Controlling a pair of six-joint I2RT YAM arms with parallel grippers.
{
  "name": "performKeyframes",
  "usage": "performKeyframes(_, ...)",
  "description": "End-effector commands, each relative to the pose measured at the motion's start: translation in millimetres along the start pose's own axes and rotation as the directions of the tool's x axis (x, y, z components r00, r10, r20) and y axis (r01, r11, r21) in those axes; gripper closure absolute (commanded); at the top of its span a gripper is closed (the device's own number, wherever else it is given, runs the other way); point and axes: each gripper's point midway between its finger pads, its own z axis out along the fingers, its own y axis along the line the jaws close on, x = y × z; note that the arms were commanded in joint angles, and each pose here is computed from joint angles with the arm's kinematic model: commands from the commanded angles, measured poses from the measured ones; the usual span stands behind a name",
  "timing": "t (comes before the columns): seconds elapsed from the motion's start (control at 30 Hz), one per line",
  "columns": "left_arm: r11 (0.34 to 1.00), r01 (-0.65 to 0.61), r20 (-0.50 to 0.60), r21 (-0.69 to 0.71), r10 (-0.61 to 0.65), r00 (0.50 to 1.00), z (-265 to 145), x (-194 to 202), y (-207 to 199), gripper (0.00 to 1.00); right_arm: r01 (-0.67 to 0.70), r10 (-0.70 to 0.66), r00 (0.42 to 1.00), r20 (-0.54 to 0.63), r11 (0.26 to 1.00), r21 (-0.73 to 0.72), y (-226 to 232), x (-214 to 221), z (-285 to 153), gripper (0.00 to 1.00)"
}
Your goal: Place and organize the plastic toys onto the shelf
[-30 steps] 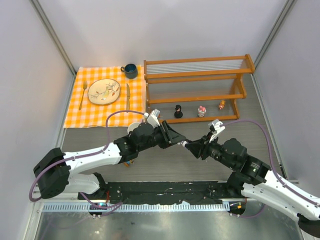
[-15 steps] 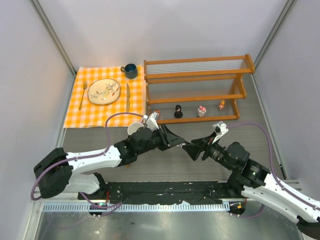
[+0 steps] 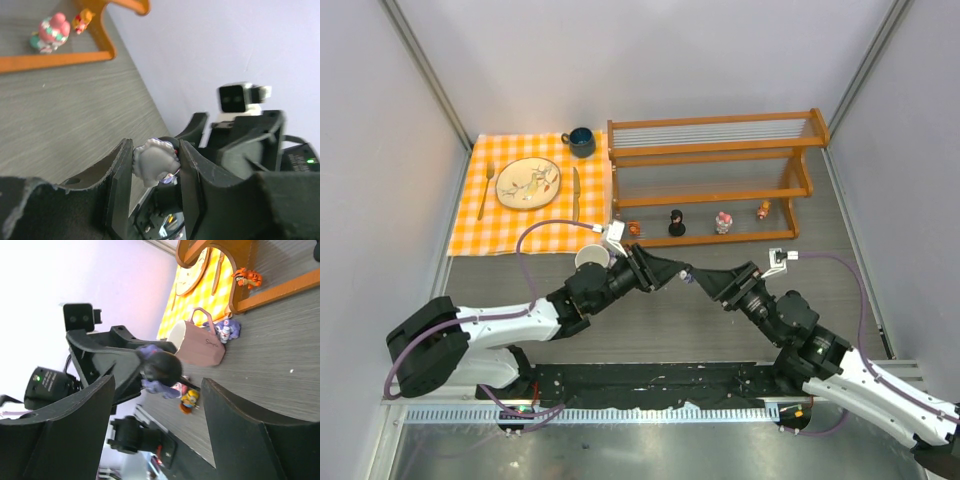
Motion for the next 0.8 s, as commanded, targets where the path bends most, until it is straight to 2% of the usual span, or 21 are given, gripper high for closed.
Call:
performKeyframes(0.0,0.984,-0.061,0.171,0.164,0.033,0.985,-5.0,-41.4,-46.9,1.00,-0.267,0.275,0.957,0.089,0.959,-0.093,14.0,-15.6,4.0,0.25)
performKeyframes(0.3,0.975,-0.062,0.172,0.214,0.025,0.985,-5.6,-39.0,-53.2,1.00,-0.426,0.451,0.890,0.069,0.876,-0.226,23.5,-17.0,2.7,0.25)
performKeyframes(0.77,0.971,-0.073,0.150,0.226,0.039,0.988,-1.9,-25.4,-41.5,1.00,-0.470,0.494,0.869,0.016,0.836,-0.284,38.5,-14.5,5.8,0.28)
